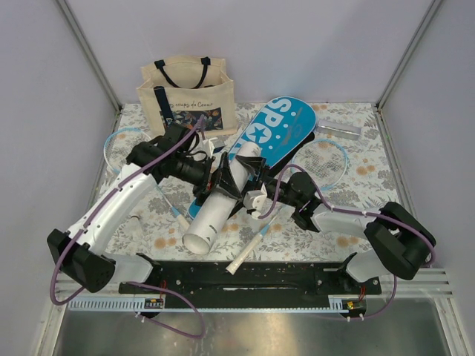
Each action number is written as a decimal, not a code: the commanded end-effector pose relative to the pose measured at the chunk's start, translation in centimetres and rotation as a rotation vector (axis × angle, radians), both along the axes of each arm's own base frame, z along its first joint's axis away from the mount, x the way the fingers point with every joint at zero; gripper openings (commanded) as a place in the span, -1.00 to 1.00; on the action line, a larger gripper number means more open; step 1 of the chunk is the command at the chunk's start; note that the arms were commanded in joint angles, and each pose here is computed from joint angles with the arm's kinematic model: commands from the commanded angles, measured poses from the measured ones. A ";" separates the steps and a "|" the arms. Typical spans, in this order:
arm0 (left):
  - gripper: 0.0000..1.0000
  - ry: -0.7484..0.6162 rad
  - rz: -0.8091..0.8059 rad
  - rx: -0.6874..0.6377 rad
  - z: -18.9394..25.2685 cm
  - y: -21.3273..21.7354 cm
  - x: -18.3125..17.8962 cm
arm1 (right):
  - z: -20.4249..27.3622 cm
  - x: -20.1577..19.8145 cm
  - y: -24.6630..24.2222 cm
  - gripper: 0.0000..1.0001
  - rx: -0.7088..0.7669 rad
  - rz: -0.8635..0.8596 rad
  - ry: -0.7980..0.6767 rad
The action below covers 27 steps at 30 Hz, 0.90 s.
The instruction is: Pack up the badminton gear
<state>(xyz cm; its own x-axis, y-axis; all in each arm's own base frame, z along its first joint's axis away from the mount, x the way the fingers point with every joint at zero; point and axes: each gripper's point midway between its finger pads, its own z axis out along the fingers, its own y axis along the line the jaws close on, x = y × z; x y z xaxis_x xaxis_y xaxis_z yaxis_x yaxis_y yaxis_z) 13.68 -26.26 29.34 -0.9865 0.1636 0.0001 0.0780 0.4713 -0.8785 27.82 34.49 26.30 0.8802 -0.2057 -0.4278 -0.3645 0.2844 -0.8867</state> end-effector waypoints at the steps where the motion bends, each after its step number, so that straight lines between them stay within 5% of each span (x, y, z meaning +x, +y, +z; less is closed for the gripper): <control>1: 0.98 -0.121 0.061 0.084 0.1 1.5 1.7 | 2.6 0.6 -1.5 -0.29 0.138 -0.046 -0.007; 10: 0.98 -0.236 0.203 0.053 3.1 2.6 4.2 | 0.7 0.3 -2.0 -0.32 0.125 -0.047 0.041; 17: 0.98 -0.475 0.457 0.039 8.2 5.5 9.5 | -0.8 0.0 -2.1 -0.33 0.124 -0.034 0.107; 27: 0.89 -0.688 1.225 0.662 6.9 22.6 17.0 | -0.6 0.1 -2.3 -0.35 0.264 -0.019 0.373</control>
